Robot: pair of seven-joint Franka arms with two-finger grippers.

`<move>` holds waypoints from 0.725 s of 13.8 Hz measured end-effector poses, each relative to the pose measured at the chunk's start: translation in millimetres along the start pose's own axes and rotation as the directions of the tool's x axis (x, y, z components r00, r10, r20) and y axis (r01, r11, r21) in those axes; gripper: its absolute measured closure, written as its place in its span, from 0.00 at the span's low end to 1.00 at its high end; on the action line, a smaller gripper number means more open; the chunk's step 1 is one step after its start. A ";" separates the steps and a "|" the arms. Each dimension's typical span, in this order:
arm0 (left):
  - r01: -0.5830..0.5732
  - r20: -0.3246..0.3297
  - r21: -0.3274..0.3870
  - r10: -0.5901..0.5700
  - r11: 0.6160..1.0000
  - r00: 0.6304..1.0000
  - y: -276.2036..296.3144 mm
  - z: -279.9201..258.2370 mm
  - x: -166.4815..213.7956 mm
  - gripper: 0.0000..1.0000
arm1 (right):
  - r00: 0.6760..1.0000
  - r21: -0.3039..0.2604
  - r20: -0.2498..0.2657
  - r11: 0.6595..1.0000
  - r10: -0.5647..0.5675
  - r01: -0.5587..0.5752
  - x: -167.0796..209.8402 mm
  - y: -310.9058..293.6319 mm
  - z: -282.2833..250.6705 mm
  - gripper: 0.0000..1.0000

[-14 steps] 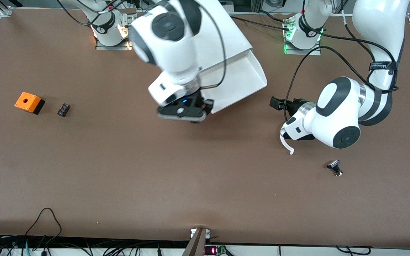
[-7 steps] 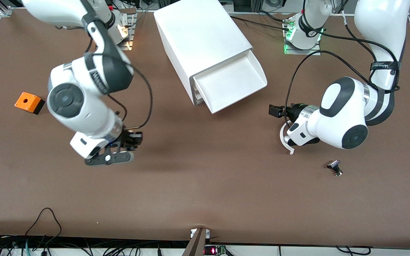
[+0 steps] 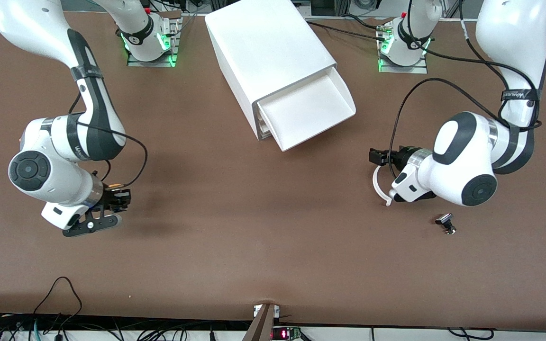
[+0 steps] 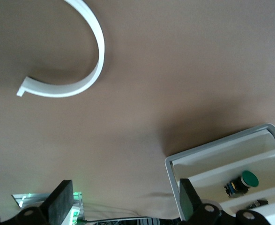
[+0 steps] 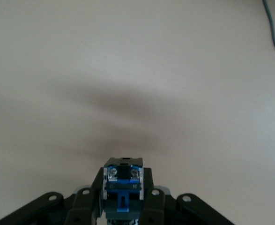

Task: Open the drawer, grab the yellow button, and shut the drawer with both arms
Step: 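Lift the button out with the right gripper while the left gripper withdraws, then push the drawer shut with the left gripper while the right gripper holds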

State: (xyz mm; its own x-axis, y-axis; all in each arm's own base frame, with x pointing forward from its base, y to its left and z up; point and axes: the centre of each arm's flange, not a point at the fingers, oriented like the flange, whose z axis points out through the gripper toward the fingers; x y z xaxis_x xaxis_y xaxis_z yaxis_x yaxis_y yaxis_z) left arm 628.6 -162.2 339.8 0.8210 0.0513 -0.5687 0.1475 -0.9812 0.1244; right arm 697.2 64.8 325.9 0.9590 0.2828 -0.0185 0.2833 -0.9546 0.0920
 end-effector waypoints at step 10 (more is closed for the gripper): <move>0.269 -0.225 -0.098 -0.285 0.958 0.932 81.9 31.4 -33.6 0.04 | 0.999 -0.004 -0.005 0.999 0.039 -0.039 -87.4 88.9 118.4 0.67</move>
State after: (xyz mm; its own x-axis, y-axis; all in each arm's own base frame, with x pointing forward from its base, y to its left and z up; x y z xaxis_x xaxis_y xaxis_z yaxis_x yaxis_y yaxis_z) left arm 595.7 -250.1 343.5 0.8469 0.3693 -0.3826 0.4165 -0.9080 0.0456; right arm 639.6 -55.9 217.8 0.9692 0.2462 -0.0096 0.2460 -0.9644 0.0971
